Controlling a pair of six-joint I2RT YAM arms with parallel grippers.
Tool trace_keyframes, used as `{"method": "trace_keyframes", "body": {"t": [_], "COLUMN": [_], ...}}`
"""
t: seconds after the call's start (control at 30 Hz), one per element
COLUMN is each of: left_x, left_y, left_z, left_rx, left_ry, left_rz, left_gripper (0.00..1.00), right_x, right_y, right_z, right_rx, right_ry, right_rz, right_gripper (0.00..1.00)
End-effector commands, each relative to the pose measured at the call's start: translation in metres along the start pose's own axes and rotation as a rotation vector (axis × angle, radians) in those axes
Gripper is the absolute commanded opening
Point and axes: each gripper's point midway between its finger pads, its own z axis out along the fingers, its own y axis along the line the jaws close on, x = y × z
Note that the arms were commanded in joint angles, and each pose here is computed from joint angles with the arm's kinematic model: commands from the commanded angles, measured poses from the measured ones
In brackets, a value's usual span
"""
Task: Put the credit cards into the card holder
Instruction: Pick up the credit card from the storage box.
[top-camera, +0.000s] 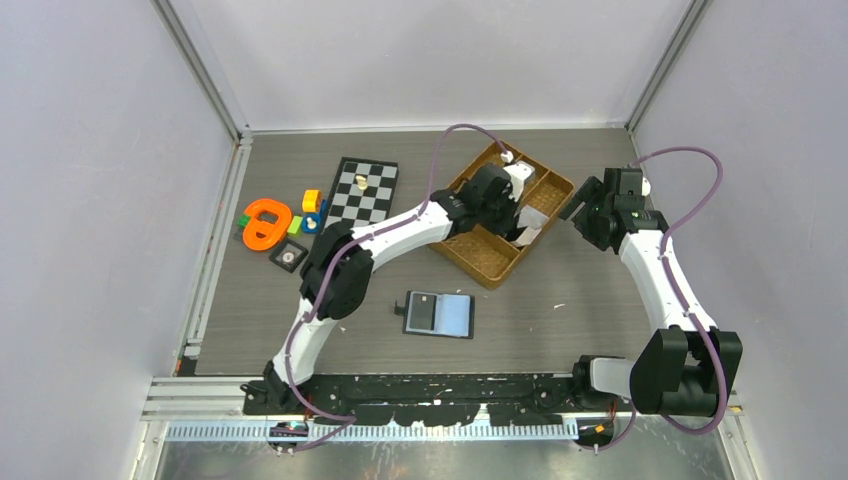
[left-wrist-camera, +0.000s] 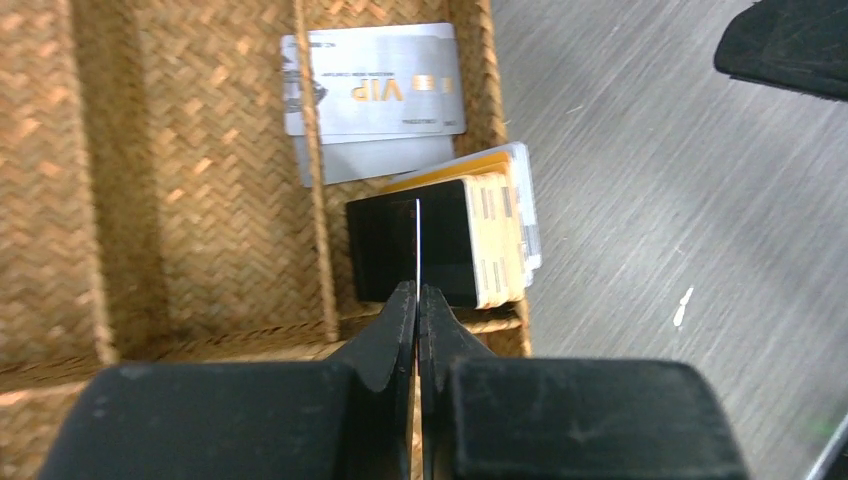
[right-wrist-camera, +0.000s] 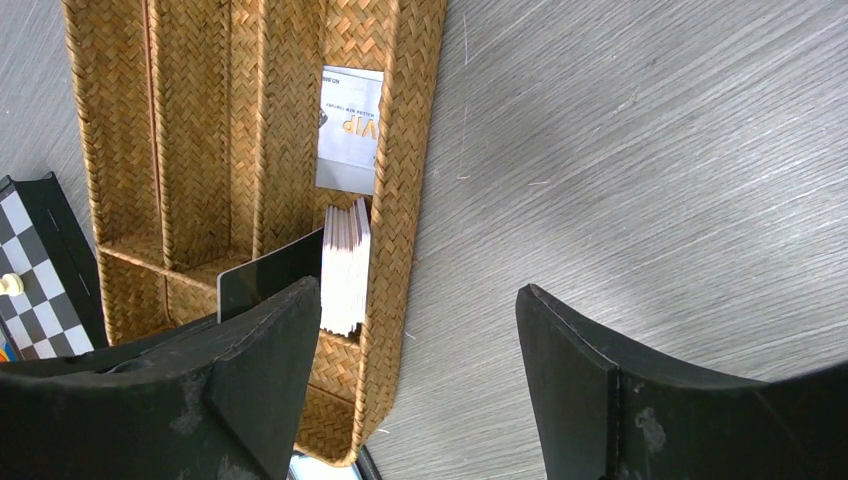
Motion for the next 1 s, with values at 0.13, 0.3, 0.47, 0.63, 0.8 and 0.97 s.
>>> {"method": "trace_keyframes", "body": {"t": [0.13, 0.3, 0.47, 0.63, 0.8, 0.97], "left_x": [-0.061, -0.066, -0.033, -0.004, 0.017, 0.027], "left_y": [-0.006, -0.008, -0.007, -0.014, -0.034, -0.045], "left_z": [-0.051, -0.084, -0.119, -0.168, -0.217, -0.254], "left_rx": [-0.039, 0.010, 0.112, 0.318, 0.556, 0.690], "left_ry": [-0.195, -0.188, -0.069, -0.007, 0.040, 0.052], "left_rz": [0.055, 0.032, -0.042, -0.166, -0.225, -0.241], "left_gripper": [0.00, 0.00, 0.00, 0.00, 0.00, 0.00], "right_x": [-0.013, -0.007, 0.016, 0.044, 0.096, 0.140], "right_y": [0.020, 0.059, 0.103, 0.140, 0.169, 0.181], "right_z": [-0.011, -0.029, -0.055, -0.091, -0.130, -0.162], "right_rx": [-0.112, -0.347, -0.650, -0.921, -1.107, -1.215], "right_ry": [-0.055, -0.016, 0.093, 0.195, 0.352, 0.498], "right_rz": [-0.018, -0.095, -0.161, -0.234, -0.370, -0.454], "right_gripper": [0.76, 0.76, 0.80, 0.81, 0.80, 0.78]}}
